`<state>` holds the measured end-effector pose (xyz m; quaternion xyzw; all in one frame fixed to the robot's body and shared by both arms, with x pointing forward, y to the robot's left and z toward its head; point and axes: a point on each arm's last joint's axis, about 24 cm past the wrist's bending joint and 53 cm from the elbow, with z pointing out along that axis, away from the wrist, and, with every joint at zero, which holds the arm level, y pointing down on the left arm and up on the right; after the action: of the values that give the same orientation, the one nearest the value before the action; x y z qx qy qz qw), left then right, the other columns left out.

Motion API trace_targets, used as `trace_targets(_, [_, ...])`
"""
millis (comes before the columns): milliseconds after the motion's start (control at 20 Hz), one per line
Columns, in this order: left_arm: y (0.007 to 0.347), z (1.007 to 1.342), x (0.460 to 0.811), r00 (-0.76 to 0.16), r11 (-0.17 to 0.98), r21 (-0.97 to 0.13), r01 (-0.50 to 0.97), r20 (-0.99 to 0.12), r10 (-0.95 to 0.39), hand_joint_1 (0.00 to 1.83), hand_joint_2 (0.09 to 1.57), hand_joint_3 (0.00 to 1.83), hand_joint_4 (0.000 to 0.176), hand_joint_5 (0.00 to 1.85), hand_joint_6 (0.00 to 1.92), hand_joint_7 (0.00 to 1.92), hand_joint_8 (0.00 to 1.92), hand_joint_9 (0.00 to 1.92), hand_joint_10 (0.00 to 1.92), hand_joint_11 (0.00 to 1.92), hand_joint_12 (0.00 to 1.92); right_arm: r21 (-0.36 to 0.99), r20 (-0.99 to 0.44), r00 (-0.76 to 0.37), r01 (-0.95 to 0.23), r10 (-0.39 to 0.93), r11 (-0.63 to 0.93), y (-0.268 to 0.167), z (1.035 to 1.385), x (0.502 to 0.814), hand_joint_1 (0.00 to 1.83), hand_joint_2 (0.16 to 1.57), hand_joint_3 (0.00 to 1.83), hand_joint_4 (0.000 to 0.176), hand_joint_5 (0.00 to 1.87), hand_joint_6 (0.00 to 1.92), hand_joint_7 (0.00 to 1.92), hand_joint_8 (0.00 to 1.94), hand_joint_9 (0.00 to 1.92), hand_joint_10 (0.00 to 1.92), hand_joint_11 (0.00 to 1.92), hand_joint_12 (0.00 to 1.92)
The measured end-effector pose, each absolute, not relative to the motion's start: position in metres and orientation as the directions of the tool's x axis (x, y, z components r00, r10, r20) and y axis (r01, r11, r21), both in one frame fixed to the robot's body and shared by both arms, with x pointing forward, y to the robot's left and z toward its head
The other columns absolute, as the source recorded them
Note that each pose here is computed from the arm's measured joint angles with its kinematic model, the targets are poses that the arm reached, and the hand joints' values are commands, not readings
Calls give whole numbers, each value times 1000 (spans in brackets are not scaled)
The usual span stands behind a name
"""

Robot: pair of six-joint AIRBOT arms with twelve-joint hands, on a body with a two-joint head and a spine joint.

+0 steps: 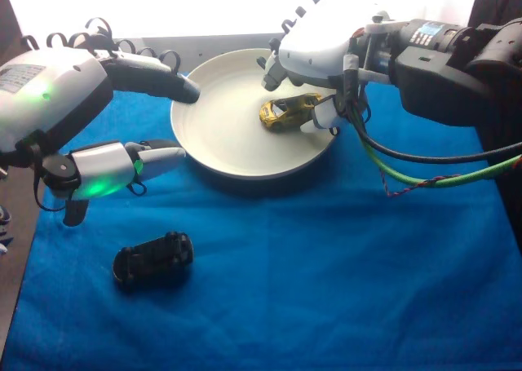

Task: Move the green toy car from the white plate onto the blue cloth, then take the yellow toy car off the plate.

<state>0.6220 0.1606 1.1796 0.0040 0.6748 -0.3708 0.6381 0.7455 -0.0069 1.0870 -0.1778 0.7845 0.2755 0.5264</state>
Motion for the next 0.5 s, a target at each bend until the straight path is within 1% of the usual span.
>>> trace_targets(50, [161, 1180, 622, -186, 725, -496, 479, -864, -468, 875, 1243, 4, 175, 706, 1374, 773, 6, 603, 244, 75, 1337, 245, -924, -383, -568, 12, 785, -7, 1087, 746, 972, 1013, 0, 0, 679, 3, 593, 1282, 572, 1536, 583, 1921])
trace_targets(100, [161, 1180, 622, -186, 725, -496, 479, -864, -468, 877, 1245, 3, 176, 706, 1382, 781, 9, 619, 245, 95, 1347, 245, -924, -382, -568, 11, 785, -7, 1087, 746, 972, 1014, 0, 0, 695, 8, 567, 1236, 537, 1486, 546, 1921])
trace_targets(150, [161, 1180, 622, -186, 724, -496, 478, -864, -469, 880, 1242, 0, 176, 713, 1372, 773, 4, 608, 216, 31, 1359, 244, -924, -382, -568, 11, 786, -7, 1087, 746, 981, 1015, 0, 0, 714, 12, 562, 1112, 510, 1409, 482, 1921])
trace_targets(200, [161, 1180, 622, -187, 723, -499, 478, -862, -471, 882, 1241, 0, 176, 716, 1369, 770, 3, 605, 201, 5, 1385, 245, -924, -383, -569, 11, 785, -6, 1086, 746, 978, 1024, 0, 0, 701, 4, 563, 885, 476, 1241, 373, 1843])
trace_targets(250, [161, 1180, 622, -189, 722, -500, 478, -861, -472, 884, 1240, 0, 176, 717, 1368, 766, 1, 605, 190, 0, 1378, 245, -923, -384, -568, 10, 786, -5, 1086, 747, 979, 1025, 0, 0, 706, 4, 614, 814, 513, 1258, 403, 1829])
trace_targets(300, [161, 1180, 622, -190, 721, -502, 478, -860, -474, 885, 1239, 0, 176, 718, 1366, 768, 2, 607, 188, 0, 1380, 244, -923, -384, -568, 9, 786, -5, 1085, 747, 979, 1027, 0, 0, 716, 3, 617, 975, 541, 1416, 478, 1903])
trace_targets(350, [161, 1180, 622, -189, 720, -503, 478, -859, -475, 875, 1247, 2, 176, 703, 1387, 757, 1, 602, 179, 0, 1363, 245, -923, -385, -568, 9, 786, -4, 1085, 747, 989, 1041, 1, 0, 709, 3, 604, 1083, 541, 1469, 509, 1917])
trace_targets(400, [161, 1180, 622, -190, 719, -505, 477, -858, -477, 873, 1248, 2, 176, 702, 1389, 758, 2, 601, 176, 0, 1356, 245, -922, -386, -569, 8, 785, -4, 1084, 746, 1011, 1051, 2, 0, 719, 4, 588, 1086, 519, 1428, 478, 1907])
trace_targets(450, [161, 1180, 622, -190, 718, -506, 477, -858, -478, 882, 1243, 0, 176, 713, 1375, 769, 6, 619, 171, 33, 1330, 245, -922, -386, -568, 9, 786, -4, 1084, 747, 1036, 1065, 2, 0, 752, 9, 632, 1060, 565, 1425, 515, 1898])
trace_targets(500, [161, 1180, 622, -191, 717, -508, 477, -856, -480, 884, 1242, 0, 176, 715, 1372, 772, 6, 630, 158, 57, 1297, 245, -922, -387, -568, 8, 786, -4, 1084, 747, 1084, 1099, 3, 0, 823, 19, 648, 849, 535, 1251, 416, 1824])
